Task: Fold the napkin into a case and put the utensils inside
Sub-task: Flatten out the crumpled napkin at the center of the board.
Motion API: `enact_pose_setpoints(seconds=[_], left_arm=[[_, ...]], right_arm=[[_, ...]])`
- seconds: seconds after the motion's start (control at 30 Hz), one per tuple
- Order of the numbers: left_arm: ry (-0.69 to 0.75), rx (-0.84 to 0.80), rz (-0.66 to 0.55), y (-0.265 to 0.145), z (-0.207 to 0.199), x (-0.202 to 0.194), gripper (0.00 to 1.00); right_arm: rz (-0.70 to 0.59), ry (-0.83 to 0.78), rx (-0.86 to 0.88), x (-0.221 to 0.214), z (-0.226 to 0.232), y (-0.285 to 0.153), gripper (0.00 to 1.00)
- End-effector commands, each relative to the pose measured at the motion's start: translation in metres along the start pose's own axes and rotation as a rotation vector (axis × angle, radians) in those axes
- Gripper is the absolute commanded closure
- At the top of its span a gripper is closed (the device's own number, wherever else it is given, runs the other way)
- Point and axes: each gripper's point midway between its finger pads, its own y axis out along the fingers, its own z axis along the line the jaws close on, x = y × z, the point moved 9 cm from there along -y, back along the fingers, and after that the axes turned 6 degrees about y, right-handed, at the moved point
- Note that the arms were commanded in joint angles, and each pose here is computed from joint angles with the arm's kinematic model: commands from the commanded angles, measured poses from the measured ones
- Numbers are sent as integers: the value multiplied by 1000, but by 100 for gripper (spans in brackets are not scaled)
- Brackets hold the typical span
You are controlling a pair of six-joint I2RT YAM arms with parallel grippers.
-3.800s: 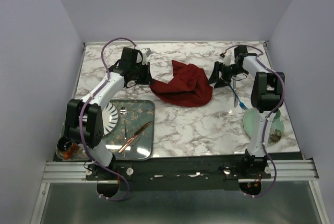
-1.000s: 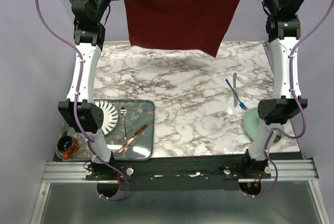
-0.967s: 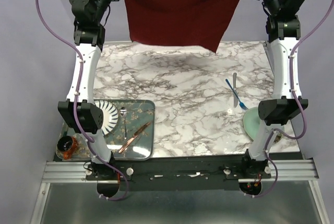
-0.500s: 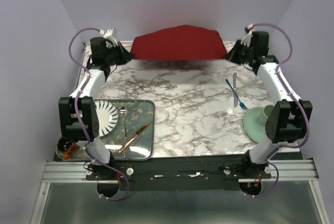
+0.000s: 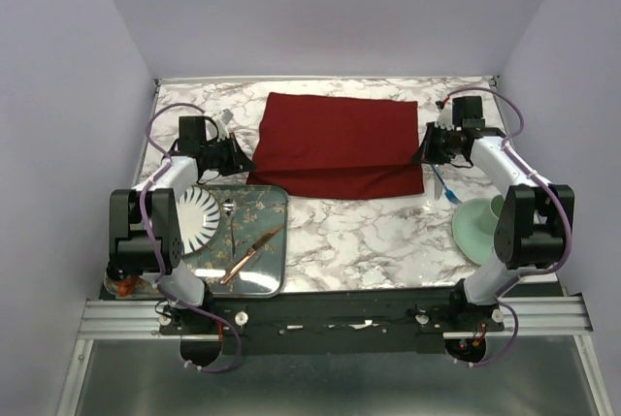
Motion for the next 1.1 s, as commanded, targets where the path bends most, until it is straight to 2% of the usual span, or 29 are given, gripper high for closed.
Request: enact_pose_setpoints(seconds=[0.0, 0.67, 0.9, 1.07], left_arm=[[47, 49, -30, -26, 3, -5, 100], [263, 63, -106, -85, -38, -12, 100], [322, 65, -50, -98, -41, -31, 100], [380, 70, -53, -112, -49, -47, 100]], right_arm=[[12, -53, -98, -8, -18, -19, 99], [-36, -127, -60, -36, -5, -74, 99], [-22, -146, -79, -50, -8, -83, 99], [-22, -166, -77, -63, -7, -96, 99]])
